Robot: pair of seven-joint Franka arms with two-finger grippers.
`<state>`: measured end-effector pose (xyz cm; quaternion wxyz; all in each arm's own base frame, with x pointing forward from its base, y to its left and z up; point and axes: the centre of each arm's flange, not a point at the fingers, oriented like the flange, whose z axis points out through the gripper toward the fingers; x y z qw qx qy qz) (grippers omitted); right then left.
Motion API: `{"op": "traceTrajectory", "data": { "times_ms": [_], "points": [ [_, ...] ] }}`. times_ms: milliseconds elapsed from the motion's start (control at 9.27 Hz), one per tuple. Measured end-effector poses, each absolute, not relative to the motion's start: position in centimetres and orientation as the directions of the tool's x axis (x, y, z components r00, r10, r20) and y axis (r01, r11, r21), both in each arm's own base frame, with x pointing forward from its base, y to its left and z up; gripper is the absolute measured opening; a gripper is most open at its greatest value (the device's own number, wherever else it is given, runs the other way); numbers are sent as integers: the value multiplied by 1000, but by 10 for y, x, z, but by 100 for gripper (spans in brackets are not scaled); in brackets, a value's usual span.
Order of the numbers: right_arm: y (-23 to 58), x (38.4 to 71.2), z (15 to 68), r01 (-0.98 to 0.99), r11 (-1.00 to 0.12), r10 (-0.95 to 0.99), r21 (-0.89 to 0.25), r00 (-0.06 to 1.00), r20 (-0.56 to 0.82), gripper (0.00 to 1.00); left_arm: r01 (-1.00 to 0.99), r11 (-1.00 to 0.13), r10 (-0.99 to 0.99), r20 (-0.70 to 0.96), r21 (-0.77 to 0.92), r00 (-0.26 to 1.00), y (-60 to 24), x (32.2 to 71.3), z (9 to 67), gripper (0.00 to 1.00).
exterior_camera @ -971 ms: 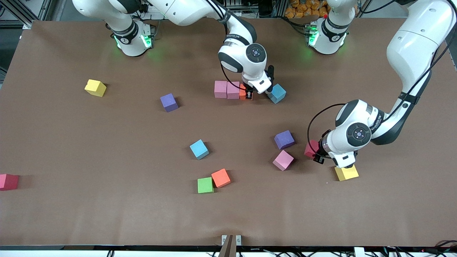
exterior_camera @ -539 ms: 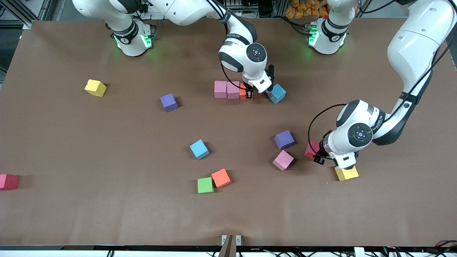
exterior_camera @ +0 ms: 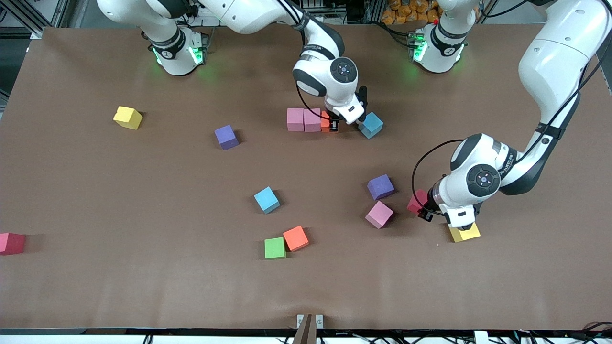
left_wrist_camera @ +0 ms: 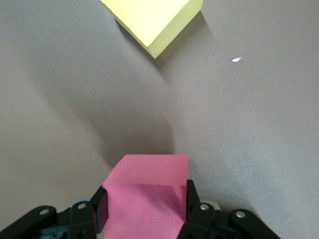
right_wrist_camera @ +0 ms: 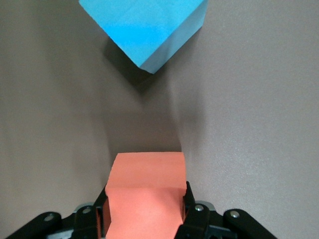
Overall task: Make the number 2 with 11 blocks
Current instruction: 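Hold the orange cube against the pink cubes while the left gripper holds magenta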
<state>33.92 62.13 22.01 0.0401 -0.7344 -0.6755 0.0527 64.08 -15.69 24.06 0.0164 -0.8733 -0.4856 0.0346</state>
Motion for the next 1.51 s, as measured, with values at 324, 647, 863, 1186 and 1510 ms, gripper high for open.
{"op": "traceTrajectory", "data": {
  "times_ms": [324, 647, 863, 1186, 1510],
  "points": [
    [623, 337, 221, 988, -80, 997, -131, 77, -22, 56, 831, -555, 832, -37, -45, 554, -161, 644, 250, 61],
    [626, 332, 221, 989, -72, 997, -132, 70, -22, 56, 807, -589, 808, -37, -41, 588, -162, 645, 252, 61],
    [626, 332, 221, 989, -72, 997, -132, 70, -22, 56, 763, -645, 764, -39, -38, 644, -164, 644, 253, 61],
    [625, 332, 220, 989, -69, 997, -131, 66, -26, 56, 697, -717, 697, -37, -29, 716, -165, 645, 257, 61],
    [624, 333, 219, 990, -62, 998, -128, 59, -31, 56, 674, -738, 675, -38, -26, 737, -166, 645, 258, 61]
  ]
}}
